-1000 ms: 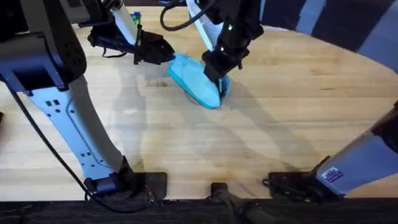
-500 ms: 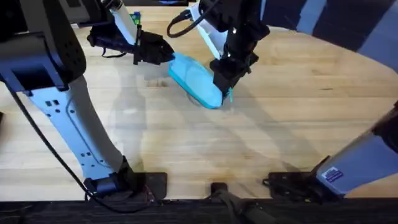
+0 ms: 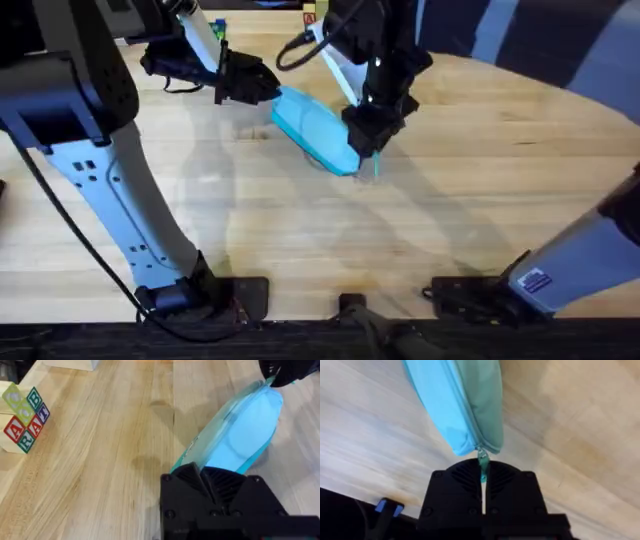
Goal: Unzip the bag, pick up the pens from the table one at a time and place them inside, then zip the bag closed.
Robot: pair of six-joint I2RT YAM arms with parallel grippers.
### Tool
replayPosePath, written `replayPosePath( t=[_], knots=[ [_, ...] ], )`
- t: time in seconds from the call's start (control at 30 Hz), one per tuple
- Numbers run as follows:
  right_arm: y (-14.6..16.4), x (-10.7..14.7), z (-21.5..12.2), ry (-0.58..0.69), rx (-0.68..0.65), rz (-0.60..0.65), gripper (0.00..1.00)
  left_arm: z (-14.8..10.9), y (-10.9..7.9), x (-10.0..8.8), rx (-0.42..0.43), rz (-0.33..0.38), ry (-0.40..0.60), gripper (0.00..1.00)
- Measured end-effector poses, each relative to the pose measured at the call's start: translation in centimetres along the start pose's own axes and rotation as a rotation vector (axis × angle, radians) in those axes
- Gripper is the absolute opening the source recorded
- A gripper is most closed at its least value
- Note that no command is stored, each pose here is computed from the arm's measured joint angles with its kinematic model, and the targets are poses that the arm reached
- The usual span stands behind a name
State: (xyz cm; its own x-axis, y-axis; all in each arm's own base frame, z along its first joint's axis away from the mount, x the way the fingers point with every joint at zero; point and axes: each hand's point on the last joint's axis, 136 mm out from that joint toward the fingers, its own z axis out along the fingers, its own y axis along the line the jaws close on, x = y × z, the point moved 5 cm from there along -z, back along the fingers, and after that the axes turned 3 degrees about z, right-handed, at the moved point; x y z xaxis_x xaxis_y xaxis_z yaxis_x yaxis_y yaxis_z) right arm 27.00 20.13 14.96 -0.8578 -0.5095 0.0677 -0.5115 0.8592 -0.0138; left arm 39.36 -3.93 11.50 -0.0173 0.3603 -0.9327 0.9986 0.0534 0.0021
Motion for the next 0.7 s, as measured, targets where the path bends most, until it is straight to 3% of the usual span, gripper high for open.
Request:
replayPosePath(
  t=[0.43,0.7],
  knots=[
    [-1.6,0.4,1.8,0.025,-0.024,0.088,0.035,0.1,-0.1,0.0,0.004,-0.004,0.000,0.042],
    [-3.8,0.4,2.9,0.028,-0.107,0.186,0.035,0.5,-0.2,-0.2,0.016,-0.004,0.000,0.042]
  ],
)
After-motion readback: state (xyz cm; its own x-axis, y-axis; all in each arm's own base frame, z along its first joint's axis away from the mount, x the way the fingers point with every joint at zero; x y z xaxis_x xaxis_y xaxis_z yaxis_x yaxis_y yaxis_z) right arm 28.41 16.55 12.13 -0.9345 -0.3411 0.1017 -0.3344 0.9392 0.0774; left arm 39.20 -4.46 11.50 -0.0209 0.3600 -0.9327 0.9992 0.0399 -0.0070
